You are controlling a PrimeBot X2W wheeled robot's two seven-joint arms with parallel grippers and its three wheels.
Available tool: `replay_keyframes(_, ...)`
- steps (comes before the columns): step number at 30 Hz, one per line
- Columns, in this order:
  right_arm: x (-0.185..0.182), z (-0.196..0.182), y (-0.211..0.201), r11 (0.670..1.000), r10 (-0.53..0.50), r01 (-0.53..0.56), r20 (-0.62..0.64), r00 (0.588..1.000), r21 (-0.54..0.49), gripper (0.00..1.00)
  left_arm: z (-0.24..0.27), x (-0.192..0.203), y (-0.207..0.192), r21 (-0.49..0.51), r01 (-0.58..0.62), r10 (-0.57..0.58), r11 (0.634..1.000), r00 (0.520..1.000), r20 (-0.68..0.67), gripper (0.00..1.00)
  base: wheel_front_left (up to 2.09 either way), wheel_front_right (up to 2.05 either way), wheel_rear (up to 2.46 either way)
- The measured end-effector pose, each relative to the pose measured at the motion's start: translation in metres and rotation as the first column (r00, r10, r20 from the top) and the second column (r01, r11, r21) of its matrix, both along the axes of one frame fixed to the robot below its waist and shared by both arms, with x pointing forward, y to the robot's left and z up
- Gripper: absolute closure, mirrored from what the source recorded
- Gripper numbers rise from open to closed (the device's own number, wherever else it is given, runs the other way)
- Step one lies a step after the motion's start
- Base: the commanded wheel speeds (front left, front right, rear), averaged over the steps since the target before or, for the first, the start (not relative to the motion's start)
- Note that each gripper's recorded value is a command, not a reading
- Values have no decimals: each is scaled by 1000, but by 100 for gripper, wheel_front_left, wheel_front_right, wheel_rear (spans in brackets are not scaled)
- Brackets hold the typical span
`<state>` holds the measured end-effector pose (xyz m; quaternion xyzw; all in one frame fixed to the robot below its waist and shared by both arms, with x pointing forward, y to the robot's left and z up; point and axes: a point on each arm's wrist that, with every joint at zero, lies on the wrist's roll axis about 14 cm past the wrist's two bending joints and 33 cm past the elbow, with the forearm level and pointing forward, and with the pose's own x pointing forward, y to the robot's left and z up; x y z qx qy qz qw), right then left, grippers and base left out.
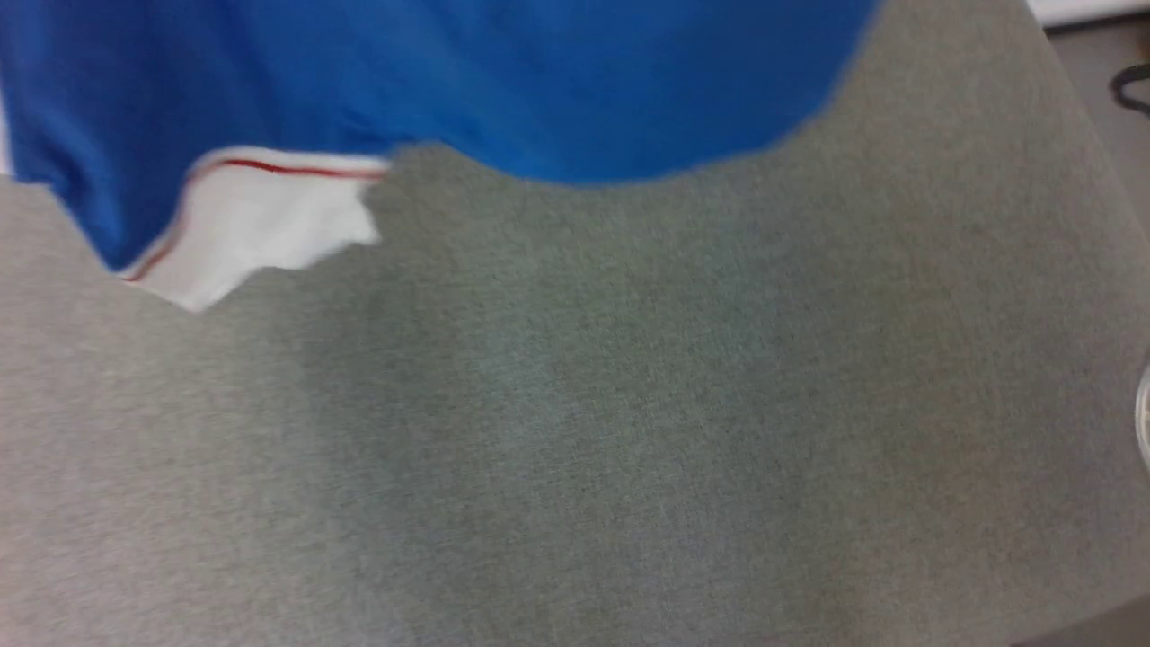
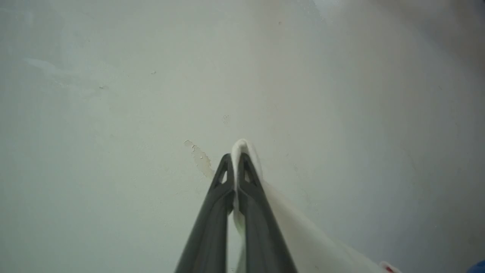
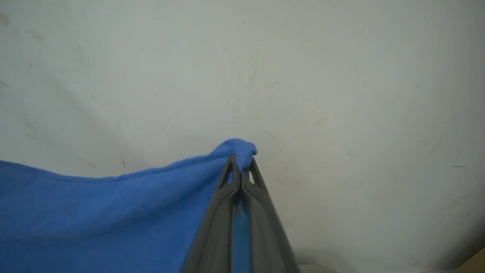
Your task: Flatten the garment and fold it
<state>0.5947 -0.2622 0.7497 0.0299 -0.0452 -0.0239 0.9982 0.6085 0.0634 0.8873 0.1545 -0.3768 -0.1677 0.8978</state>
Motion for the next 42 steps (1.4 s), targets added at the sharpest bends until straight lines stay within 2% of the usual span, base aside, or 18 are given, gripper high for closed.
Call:
replay_keyframes(5, 21, -22, -5, 999, -25, 24, -14, 1000, -27, 100, -15, 24, -6, -8, -5, 6, 1000, 999, 50, 100, 0, 0, 0)
replay_keyframes(10, 35, -22, -11, 995, -45, 46, 15, 999, -88, 100, -17, 30, -21, -10, 57, -55, 998, 993, 101, 100, 0, 0, 0)
replay_keyframes(13, 47, -31, -14, 992, -49, 51, 26, 998, -119, 100, -36, 42, -23, -1, 74, -74, 997, 994, 86, 100, 0, 0, 0)
replay_keyframes(21, 88, -109, 2, 979, 32, -39, -42, 999, -198, 100, -130, 84, -13, -17, 118, -118, 993, 993, -23, 100, 0, 0, 0)
replay_keyframes(25, 95, -158, 14, 975, 108, -123, -89, 990, -183, 100, -183, 86, -14, -39, 176, -179, 984, 980, -81, 100, 0, 0, 0)
replay_keyframes(28, 89, -182, 22, 971, 175, -189, -102, 979, -148, 100, -205, 75, -10, -81, 209, -217, 975, 970, -106, 100, 0, 0, 0)
replay_keyframes(33, 60, -198, 21, 958, 255, -266, -104, 961, -109, 100, -230, 43, -3, -108, 232, -249, 967, 951, -182, 100, 0, 0, 0)
replay_keyframes(39, 6, -218, 1, 960, 253, -270, -188, 949, -72, 100, -251, -9, -3, -132, 248, -276, 960, 919, -282, 100, 0, 0, 0)
replay_keyframes(42, -24, -236, -3, 965, 243, -260, -246, 938, -37, 100, -270, -34, -1, -163, 239, -284, 957, 888, -363, 100, 0, 0, 0)
